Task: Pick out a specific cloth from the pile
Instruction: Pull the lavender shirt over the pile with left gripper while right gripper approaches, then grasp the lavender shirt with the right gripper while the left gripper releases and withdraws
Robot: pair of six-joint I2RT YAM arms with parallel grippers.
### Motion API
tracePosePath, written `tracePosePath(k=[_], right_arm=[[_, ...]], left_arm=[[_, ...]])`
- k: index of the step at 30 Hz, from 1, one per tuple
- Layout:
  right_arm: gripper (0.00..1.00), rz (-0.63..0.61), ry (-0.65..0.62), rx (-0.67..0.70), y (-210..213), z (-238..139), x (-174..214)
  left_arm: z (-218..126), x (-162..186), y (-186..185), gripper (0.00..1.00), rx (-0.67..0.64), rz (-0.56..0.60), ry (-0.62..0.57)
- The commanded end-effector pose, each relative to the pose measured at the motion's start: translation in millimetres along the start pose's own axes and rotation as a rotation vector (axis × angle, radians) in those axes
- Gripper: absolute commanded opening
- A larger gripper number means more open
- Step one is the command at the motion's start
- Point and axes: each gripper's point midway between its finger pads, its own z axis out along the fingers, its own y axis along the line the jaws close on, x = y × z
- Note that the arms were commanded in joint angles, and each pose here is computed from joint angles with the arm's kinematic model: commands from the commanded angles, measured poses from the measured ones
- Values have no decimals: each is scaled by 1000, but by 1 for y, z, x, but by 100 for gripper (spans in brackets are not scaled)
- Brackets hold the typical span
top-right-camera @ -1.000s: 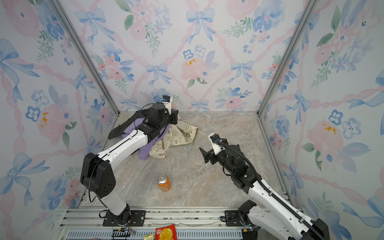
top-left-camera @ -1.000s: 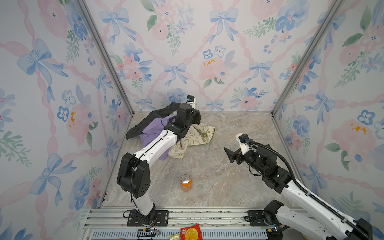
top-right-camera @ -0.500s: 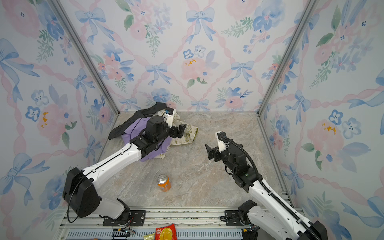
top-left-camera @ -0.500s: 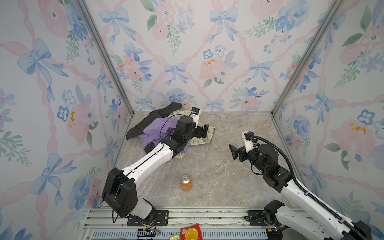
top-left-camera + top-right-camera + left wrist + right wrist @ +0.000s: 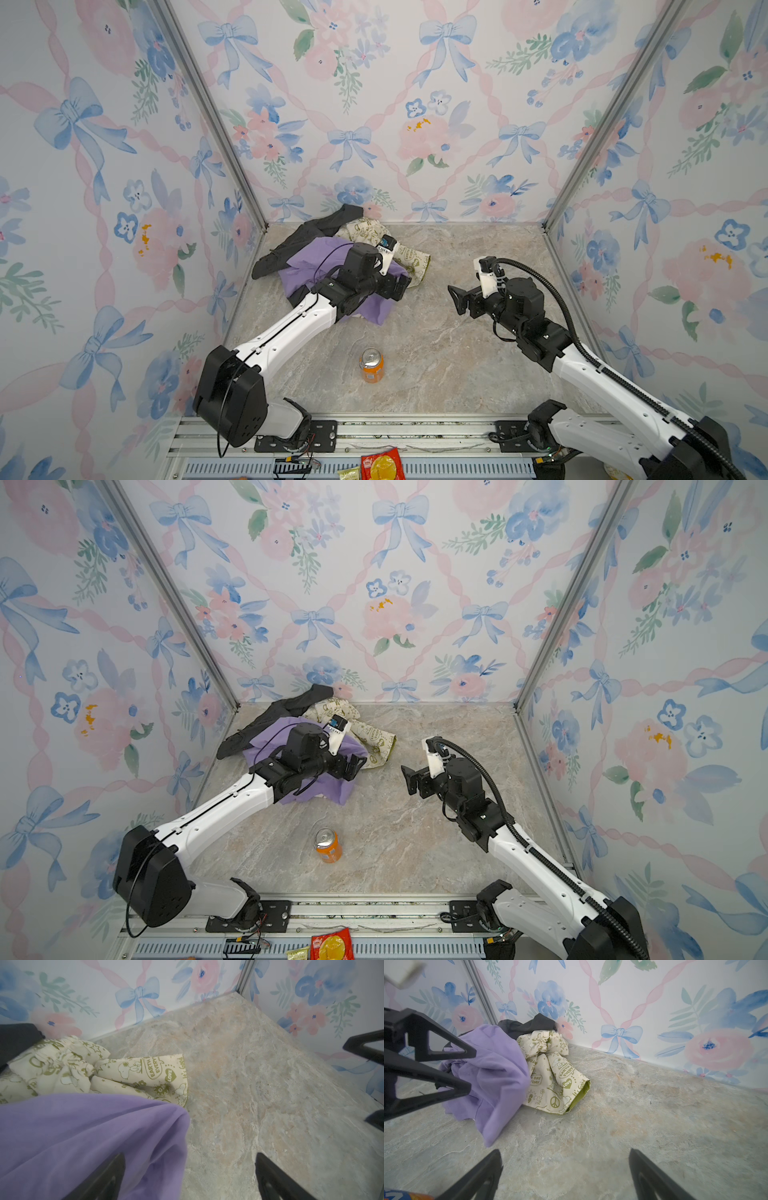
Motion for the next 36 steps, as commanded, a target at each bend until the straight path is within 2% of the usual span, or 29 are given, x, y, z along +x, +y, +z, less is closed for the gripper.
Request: tracePosePath(k=[1,3,7,11,16,22,28,30,35,36], right_arm=[[97,27,14,-13,6,0,-6],[97,28,22,-10,7,1,-6],[97,13,36,-34,17,7,-8],[97,-14,55,-63,35,22,-12],[97,-39,82,-124,67,50,-15],[100,-63,104,-209,108,91,-17],[96,-74,140,-279,144,142,-7],[93,-76,152,-290,152,158,-3],[85,-55,175,-321,169,192,8],[83,-50,183,-326,171,199,11]], left_arm=[[8,24,-18,98,122,-13,140],[7,23,-11,97,82,-18,139],[-14,6,17,97,-90,-23,68],[-53,-9,43,97,-245,-35,-27],[-96,-3,63,98,-341,-53,-106],[-133,9,58,98,-330,-37,-257],[-158,17,50,98,-311,-24,-409],[-156,29,49,98,-300,-23,-425],[-163,32,32,98,-219,22,-483],[-173,30,30,98,-219,26,-518]])
